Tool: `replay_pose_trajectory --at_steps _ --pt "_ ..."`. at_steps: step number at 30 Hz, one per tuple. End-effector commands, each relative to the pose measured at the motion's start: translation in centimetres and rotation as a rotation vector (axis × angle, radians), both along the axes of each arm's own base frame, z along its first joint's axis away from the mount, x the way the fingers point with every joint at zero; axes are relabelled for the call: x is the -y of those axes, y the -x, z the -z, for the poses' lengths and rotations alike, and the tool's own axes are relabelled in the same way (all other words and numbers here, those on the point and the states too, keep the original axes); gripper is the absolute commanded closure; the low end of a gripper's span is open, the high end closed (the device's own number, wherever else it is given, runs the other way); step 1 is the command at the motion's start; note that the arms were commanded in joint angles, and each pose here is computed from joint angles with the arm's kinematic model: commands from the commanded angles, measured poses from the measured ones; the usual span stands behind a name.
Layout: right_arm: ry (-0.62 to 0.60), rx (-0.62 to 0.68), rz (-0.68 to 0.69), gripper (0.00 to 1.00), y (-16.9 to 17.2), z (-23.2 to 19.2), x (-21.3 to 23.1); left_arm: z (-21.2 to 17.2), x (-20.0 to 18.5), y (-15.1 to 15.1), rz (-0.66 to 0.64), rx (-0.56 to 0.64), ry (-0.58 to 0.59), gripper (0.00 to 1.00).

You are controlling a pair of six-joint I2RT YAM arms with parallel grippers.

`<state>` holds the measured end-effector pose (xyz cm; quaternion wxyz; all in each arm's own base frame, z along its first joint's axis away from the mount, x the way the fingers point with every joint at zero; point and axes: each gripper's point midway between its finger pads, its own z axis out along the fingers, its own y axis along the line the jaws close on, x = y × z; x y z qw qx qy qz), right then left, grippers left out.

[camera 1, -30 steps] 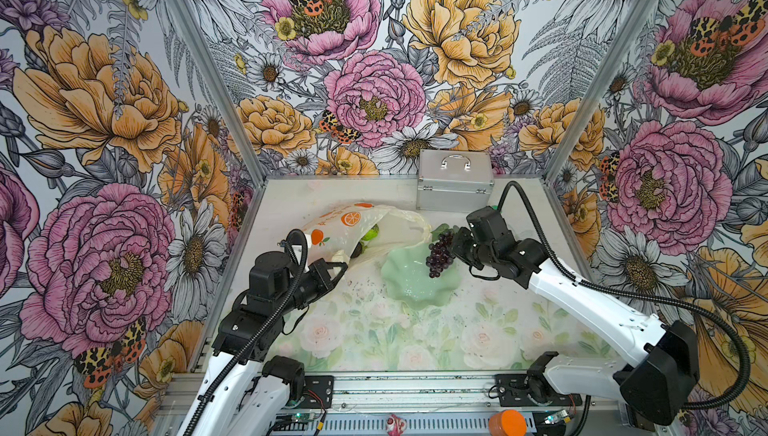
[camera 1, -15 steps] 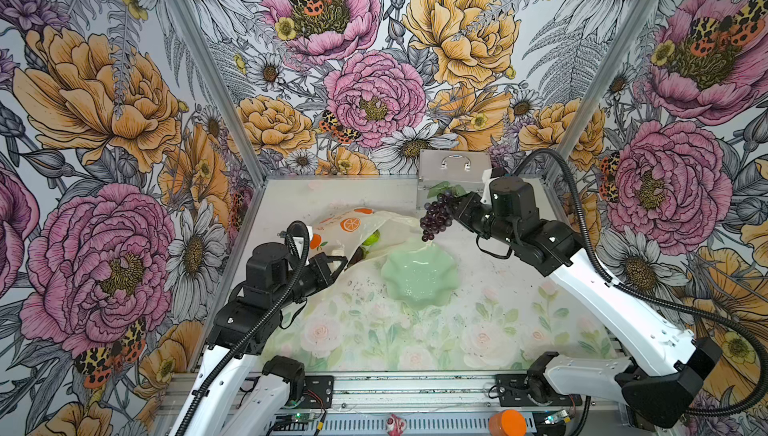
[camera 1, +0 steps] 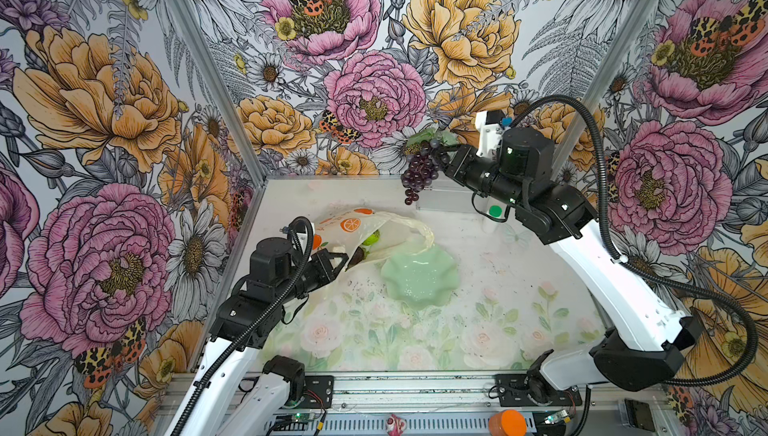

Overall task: Place the fruits into the plastic bag
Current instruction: 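Lift the grapes up and away from the dish with the right gripper, then carry the grapes toward the bag mouth held by the left gripper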

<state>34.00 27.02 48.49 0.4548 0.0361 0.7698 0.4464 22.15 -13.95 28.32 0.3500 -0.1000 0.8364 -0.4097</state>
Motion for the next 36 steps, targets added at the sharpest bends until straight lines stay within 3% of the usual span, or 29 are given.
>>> replay_pose_trajectory --at_steps 1,19,36 --pt "0.007 0.035 -0.064 0.80 0.4 -1.1 -1.6 -1.1 -0.2 -0.2 -0.008 0.041 -0.016 1.00" --pt "0.073 -0.035 -0.171 0.81 -0.3 3.4 -7.2 -1.1 -0.2 -0.7 -0.022 0.030 -0.001 1.00" --pt "0.120 -0.071 -0.187 0.81 0.3 6.0 -8.9 -1.0 0.2 -0.2 0.003 0.027 0.012 1.00"
